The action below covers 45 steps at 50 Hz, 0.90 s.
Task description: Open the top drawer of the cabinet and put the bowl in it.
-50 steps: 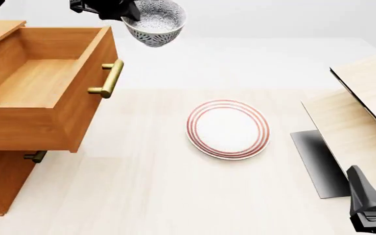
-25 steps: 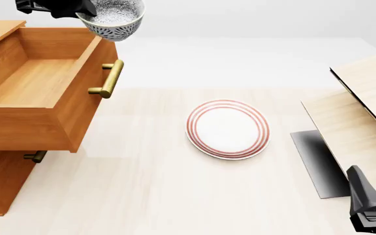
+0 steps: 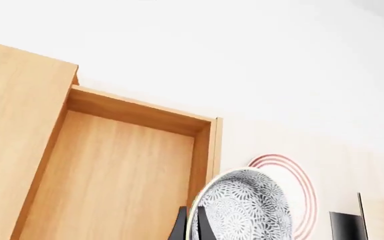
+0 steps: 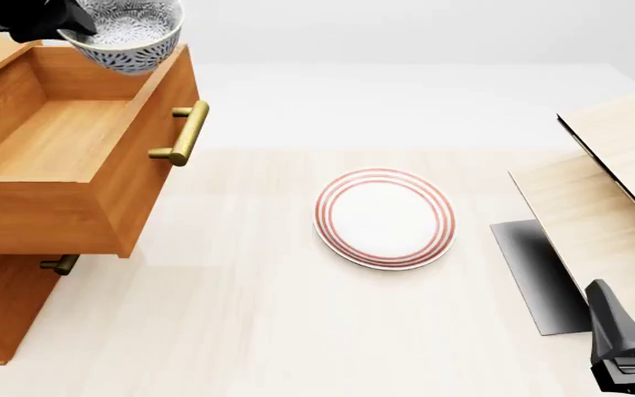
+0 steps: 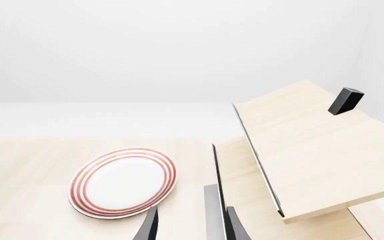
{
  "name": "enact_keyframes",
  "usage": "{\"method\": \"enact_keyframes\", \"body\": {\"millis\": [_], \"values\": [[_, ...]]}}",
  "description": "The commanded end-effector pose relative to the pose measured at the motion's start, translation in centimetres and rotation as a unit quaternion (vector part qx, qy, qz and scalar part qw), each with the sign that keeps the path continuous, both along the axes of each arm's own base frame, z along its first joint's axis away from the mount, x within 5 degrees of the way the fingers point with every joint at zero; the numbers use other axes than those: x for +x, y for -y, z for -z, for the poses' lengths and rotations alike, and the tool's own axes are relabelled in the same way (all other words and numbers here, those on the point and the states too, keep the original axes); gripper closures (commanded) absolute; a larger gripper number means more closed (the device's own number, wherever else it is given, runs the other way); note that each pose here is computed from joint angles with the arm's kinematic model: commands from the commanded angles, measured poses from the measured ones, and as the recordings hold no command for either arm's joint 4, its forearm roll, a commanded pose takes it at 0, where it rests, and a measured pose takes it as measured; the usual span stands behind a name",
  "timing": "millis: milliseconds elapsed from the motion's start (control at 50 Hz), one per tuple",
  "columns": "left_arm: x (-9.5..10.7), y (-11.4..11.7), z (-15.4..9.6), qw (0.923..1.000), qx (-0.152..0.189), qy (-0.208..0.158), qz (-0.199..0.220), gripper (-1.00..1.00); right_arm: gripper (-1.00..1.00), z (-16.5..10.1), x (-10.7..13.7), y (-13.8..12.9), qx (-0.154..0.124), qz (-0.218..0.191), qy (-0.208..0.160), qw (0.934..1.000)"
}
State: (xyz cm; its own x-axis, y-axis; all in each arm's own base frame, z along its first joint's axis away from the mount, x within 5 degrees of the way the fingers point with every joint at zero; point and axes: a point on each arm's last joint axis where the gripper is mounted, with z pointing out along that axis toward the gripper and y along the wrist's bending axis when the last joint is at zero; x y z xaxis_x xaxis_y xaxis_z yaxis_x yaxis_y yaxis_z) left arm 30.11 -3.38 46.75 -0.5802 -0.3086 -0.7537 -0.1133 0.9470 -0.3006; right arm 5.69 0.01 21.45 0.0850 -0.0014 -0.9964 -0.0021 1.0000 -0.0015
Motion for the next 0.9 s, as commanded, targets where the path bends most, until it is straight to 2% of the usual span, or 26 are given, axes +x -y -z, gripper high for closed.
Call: {"method": "enact_keyframes", "body": {"millis": [20, 500, 900], "values": [[-1.2, -1.8, 0.5, 0.9995, -0.006, 0.002, -0.032, 1.00, -1.00, 0.0, 0.0, 0.0, 0.000, 0.000, 0.000, 1.0000], [-2.8, -4.2, 2.7, 0.9957, -0.025, 0.000, -0.089, 1.00, -1.00, 0.0, 0.0, 0.0, 0.000, 0.000, 0.000, 1.0000], [-2.6, -6.0, 4.6, 0.9914, -0.034, -0.003, -0.126, 1.00, -1.00, 0.0, 0.0, 0.0, 0.000, 0.000, 0.000, 1.0000]]}}
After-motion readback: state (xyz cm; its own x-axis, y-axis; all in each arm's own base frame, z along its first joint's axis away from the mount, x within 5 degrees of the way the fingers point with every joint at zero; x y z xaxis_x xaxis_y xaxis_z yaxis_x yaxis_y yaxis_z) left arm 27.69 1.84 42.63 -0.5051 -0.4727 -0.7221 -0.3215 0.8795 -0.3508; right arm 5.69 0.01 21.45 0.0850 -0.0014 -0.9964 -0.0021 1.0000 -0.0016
